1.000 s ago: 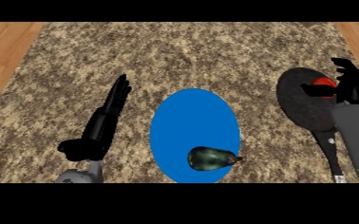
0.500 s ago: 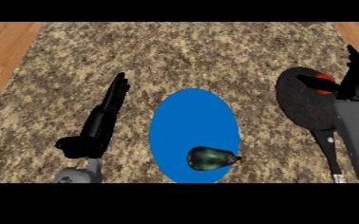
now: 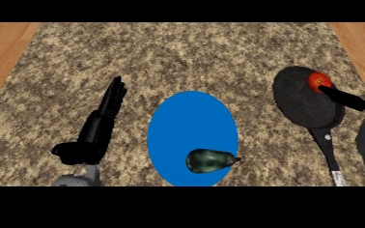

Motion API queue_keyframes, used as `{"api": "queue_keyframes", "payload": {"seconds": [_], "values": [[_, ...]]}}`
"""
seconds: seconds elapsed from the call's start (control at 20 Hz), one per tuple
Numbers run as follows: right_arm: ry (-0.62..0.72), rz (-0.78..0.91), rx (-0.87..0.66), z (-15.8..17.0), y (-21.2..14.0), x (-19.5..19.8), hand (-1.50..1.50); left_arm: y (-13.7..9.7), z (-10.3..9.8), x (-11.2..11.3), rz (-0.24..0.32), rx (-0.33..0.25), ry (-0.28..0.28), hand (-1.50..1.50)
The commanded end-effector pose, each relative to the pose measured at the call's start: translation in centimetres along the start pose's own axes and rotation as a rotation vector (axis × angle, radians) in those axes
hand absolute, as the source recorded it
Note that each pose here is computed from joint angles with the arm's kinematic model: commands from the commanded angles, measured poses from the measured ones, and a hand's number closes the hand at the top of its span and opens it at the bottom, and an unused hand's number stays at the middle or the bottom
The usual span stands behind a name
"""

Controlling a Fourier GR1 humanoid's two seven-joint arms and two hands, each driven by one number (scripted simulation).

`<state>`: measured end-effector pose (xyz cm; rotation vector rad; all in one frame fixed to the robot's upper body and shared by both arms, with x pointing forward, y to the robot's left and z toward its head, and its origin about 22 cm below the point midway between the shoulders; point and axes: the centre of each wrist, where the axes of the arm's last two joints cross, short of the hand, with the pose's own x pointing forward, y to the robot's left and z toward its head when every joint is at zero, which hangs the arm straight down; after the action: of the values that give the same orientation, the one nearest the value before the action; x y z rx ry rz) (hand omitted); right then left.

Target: Pick the tomato from the plate and place it in the pan

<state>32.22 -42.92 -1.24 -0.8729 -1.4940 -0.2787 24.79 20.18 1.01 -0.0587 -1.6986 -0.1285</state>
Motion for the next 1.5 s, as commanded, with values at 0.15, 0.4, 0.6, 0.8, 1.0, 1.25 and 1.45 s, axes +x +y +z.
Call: {"api": "queue_keyframes", "payload": {"seconds": [0.15,0.4,0.6,0.8,1.0,1.25,1.45], "values": [[-0.039,-0.140,0.158,3.8,-4.3,-4.1,-1.50,1.1,1.4,0.2,-0.009,0.025,0.020,0.00],[-0.062,-0.166,0.208,6.3,-6.8,-3.9,-1.50,-0.2,0.6,0.6,0.017,0.013,0.009,0.00],[-0.104,-0.109,0.217,7.4,-8.5,-2.5,-1.50,-1.1,2.0,0.3,0.014,0.007,0.008,0.00],[-0.093,-0.095,0.194,10.5,-10.3,-4.8,-1.50,1.4,0.5,-0.5,0.008,0.019,0.001,0.00],[-0.083,-0.094,0.226,11.4,-10.0,-3.8,-1.50,1.3,0.0,-0.5,0.002,-0.001,-0.002,0.00],[-0.080,-0.040,0.202,12.0,-9.3,-4.4,-1.50,0.1,1.0,-0.5,0.004,-0.006,0.005,0.00],[-0.075,-0.007,0.213,12.5,-9.6,-4.1,-1.50,0.3,0.7,-0.6,-0.011,-0.005,0.008,0.00]]}}
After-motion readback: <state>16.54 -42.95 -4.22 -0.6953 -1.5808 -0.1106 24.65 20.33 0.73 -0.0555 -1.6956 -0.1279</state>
